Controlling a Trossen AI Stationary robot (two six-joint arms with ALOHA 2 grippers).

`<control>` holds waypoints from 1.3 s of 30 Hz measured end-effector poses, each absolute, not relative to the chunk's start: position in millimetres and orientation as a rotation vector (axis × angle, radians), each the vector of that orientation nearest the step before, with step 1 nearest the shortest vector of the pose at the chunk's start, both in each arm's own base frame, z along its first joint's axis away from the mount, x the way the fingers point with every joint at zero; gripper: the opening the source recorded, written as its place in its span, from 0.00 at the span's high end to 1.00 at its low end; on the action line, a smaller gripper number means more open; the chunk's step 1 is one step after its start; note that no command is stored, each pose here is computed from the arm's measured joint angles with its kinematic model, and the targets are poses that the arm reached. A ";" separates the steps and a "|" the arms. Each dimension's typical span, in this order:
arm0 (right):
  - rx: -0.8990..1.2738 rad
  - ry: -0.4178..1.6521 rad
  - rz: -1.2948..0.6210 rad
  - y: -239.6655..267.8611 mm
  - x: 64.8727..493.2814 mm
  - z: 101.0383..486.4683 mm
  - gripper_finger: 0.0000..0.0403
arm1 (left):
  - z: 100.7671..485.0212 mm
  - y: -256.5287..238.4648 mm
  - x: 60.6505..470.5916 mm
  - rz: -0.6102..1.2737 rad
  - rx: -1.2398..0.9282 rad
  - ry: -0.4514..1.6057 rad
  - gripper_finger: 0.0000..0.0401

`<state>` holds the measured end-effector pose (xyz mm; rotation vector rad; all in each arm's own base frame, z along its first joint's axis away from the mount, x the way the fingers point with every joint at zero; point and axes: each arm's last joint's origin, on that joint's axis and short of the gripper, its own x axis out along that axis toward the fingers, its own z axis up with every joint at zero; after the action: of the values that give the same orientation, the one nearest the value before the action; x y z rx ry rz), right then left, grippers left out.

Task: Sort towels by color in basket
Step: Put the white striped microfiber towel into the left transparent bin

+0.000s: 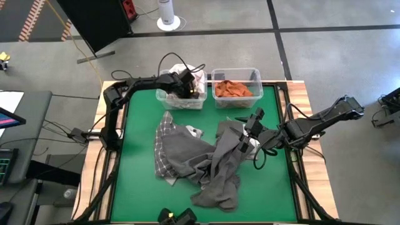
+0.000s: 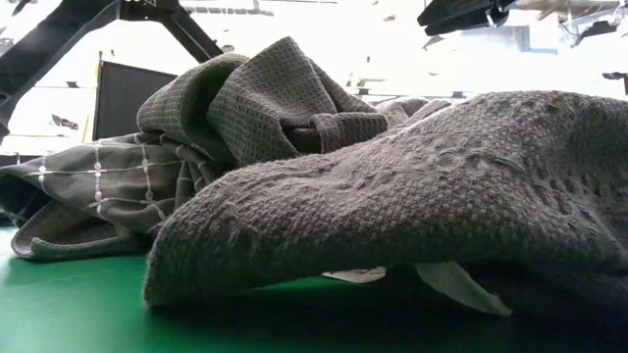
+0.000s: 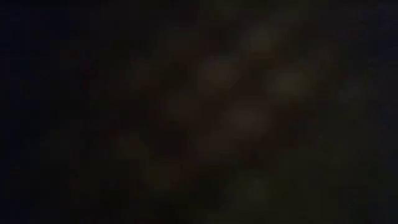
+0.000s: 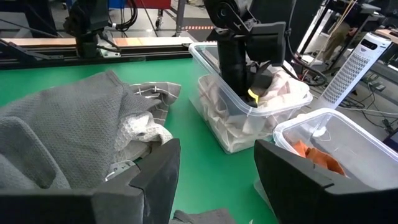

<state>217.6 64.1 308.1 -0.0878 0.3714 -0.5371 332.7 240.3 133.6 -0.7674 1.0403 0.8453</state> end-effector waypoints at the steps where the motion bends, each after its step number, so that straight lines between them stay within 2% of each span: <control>1: -0.088 0.372 -0.537 64.1 217.6 308.1 0.38 | 133.6 239.3 333.3 0.843 -0.759 1.045 0.90; 10: -0.086 0.372 -0.537 64.1 217.6 308.0 0.38 | 138.1 229.6 332.1 0.802 -0.722 1.112 0.65; 14: -0.086 0.372 -0.537 64.1 217.6 308.0 0.38 | 155.0 226.0 326.8 0.788 -0.706 1.107 0.59; 22: -0.086 0.372 -0.536 64.1 217.6 308.0 0.38 | 198.5 221.2 312.4 0.790 -0.690 1.036 0.57; 30: -0.086 0.372 -0.536 64.1 217.6 308.0 0.38 | 219.0 218.4 308.1 0.758 -0.639 0.990 0.58; 39: -0.088 0.372 -0.536 64.1 217.6 308.1 0.38 | 269.6 212.9 293.7 0.795 -0.459 0.844 0.58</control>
<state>217.6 64.1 308.1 -0.0882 0.3720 -0.5360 293.7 212.9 269.6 -0.4594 0.8443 0.7953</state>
